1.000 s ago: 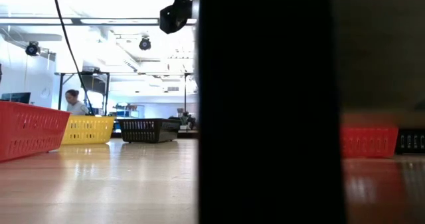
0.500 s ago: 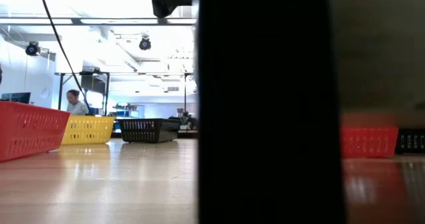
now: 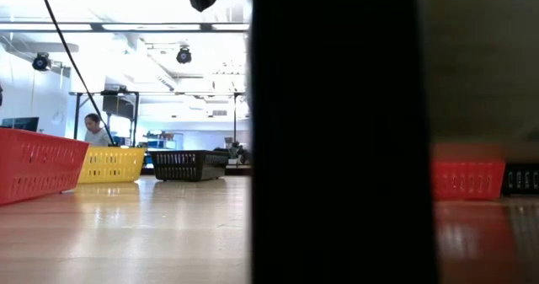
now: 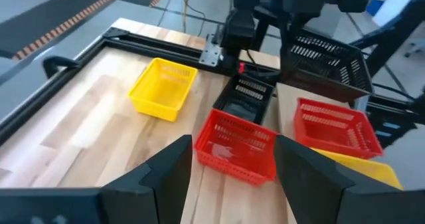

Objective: Stack baskets on shelf by color
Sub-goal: Put the top right black bin on the shelf

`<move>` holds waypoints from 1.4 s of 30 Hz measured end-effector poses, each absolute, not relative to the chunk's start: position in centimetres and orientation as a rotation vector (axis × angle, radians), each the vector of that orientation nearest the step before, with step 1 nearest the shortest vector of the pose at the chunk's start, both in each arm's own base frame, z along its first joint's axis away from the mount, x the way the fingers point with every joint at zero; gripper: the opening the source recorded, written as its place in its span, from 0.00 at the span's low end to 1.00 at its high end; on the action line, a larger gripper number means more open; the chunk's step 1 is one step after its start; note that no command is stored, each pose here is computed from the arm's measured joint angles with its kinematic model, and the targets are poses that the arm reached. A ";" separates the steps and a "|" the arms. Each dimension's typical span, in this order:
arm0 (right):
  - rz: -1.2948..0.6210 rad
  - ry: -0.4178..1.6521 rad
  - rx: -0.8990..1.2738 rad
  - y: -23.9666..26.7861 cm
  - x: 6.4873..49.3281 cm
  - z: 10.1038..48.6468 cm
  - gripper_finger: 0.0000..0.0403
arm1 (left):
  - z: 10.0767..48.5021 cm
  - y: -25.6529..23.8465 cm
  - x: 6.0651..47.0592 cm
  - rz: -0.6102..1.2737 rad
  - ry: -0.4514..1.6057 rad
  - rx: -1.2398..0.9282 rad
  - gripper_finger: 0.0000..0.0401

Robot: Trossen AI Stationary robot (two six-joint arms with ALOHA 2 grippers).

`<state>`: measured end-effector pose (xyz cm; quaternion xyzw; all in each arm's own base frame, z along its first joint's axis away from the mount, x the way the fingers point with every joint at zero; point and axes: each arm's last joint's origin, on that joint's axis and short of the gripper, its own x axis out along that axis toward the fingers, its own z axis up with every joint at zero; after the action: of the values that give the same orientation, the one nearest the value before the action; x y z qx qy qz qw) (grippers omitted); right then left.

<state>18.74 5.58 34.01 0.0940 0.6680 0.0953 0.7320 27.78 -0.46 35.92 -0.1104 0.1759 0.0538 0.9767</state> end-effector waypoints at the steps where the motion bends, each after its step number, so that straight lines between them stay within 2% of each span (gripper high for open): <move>1: 0.212 1.483 0.211 6.3 18.5 33.9 0.02 | 35.9 -0.5 27.8 0.098 0.356 -0.225 0.49; 8: 0.193 1.616 0.181 9.5 17.7 32.3 0.02 | 35.8 -0.7 27.8 0.044 0.365 -0.235 0.49; 19: 0.188 1.697 0.124 11.0 16.1 30.6 0.02 | 35.8 -0.7 27.9 0.040 0.365 -0.238 0.49; 28: 0.252 1.648 0.105 12.1 16.3 28.1 0.02 | 36.0 -0.7 27.9 0.040 0.351 -0.244 0.49; 42: 0.210 1.669 0.131 12.4 15.9 24.4 0.03 | 36.2 -0.7 28.0 0.040 0.328 -0.244 0.49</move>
<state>15.93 12.44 24.39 0.0579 0.7390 0.0930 0.6647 27.99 -0.66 36.21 -0.1211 0.1629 0.0201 0.9790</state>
